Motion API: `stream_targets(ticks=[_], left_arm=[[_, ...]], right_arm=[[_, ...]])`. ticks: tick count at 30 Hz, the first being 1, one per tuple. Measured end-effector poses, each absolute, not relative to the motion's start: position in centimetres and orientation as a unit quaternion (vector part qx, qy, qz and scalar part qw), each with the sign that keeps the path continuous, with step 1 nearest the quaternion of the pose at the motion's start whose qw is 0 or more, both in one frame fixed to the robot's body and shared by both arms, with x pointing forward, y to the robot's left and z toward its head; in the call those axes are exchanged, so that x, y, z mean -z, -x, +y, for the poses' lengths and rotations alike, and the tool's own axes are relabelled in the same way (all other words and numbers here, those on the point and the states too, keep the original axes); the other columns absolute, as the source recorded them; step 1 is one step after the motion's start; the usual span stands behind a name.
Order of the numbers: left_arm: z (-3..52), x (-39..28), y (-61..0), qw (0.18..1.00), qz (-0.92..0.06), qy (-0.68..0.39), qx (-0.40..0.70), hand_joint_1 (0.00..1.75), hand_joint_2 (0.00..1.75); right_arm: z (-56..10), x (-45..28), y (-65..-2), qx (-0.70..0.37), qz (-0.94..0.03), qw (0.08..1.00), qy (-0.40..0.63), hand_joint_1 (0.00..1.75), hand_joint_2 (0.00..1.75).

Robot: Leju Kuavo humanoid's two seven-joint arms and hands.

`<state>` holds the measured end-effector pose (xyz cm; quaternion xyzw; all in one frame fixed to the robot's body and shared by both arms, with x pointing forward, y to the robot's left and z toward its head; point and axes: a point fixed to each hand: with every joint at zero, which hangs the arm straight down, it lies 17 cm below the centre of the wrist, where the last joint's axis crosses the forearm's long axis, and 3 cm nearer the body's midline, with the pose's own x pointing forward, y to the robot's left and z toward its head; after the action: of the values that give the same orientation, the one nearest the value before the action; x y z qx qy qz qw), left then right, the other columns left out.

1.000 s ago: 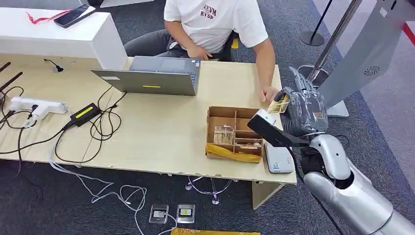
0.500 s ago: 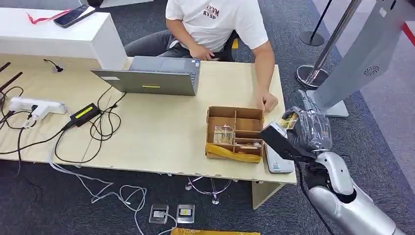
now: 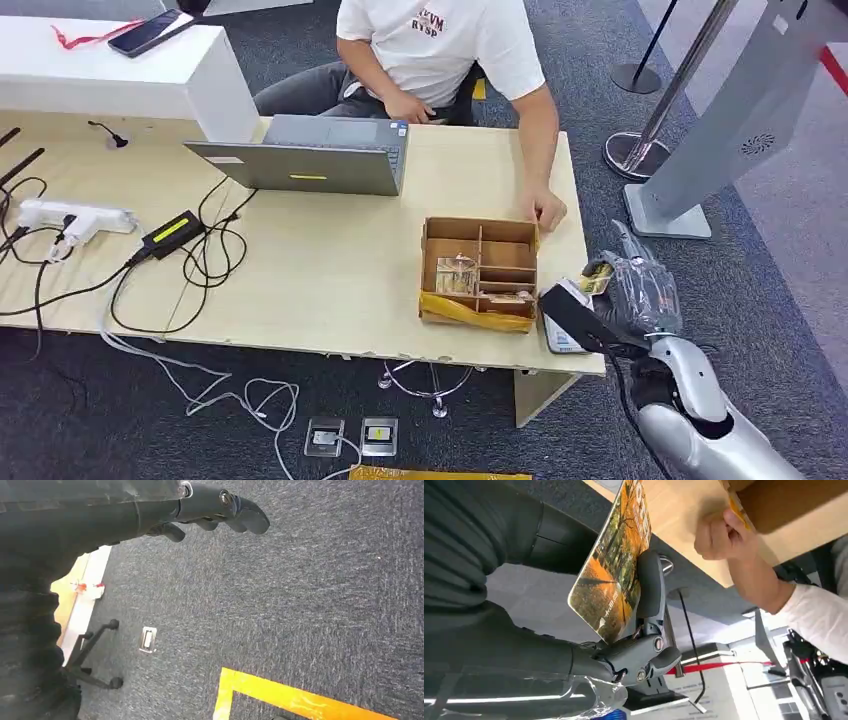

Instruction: Pass the card to the sensor for recognition and then transmit it.

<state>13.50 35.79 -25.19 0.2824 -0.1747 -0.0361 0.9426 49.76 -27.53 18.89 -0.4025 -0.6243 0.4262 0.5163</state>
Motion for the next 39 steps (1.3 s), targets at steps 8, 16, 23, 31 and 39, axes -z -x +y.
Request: stream_targets(ticks=[8, 16, 23, 31, 39], left_arm=[[35.8, 25.2, -13.4, 0.944, -0.172, -0.281, 0.030, 0.00, 1.75], [35.6, 25.3, -13.4, 0.944, -0.172, -0.279, 0.031, 0.00, 1.75], [35.5, 25.3, -13.4, 0.944, -0.172, -0.278, 0.035, 0.00, 1.75], [35.4, 25.3, -13.3, 0.944, -0.172, -0.277, 0.041, 0.00, 1.75], [35.2, 25.3, -13.4, 0.944, -0.175, -0.277, 0.050, 0.00, 1.75]], right_arm=[[-26.1, -15.0, -49.9, -0.450, -0.604, 0.543, 0.372, 1.75, 1.75], [-26.0, -10.6, -50.3, -0.458, -0.578, 0.578, 0.349, 1.75, 1.75], [-27.4, -7.2, -50.5, -0.458, -0.551, 0.603, 0.350, 1.75, 1.75], [-29.1, -5.9, -50.6, -0.449, -0.536, 0.619, 0.356, 1.75, 1.75], [-29.9, -5.3, -50.7, -0.444, -0.532, 0.627, 0.357, 1.75, 1.75]])
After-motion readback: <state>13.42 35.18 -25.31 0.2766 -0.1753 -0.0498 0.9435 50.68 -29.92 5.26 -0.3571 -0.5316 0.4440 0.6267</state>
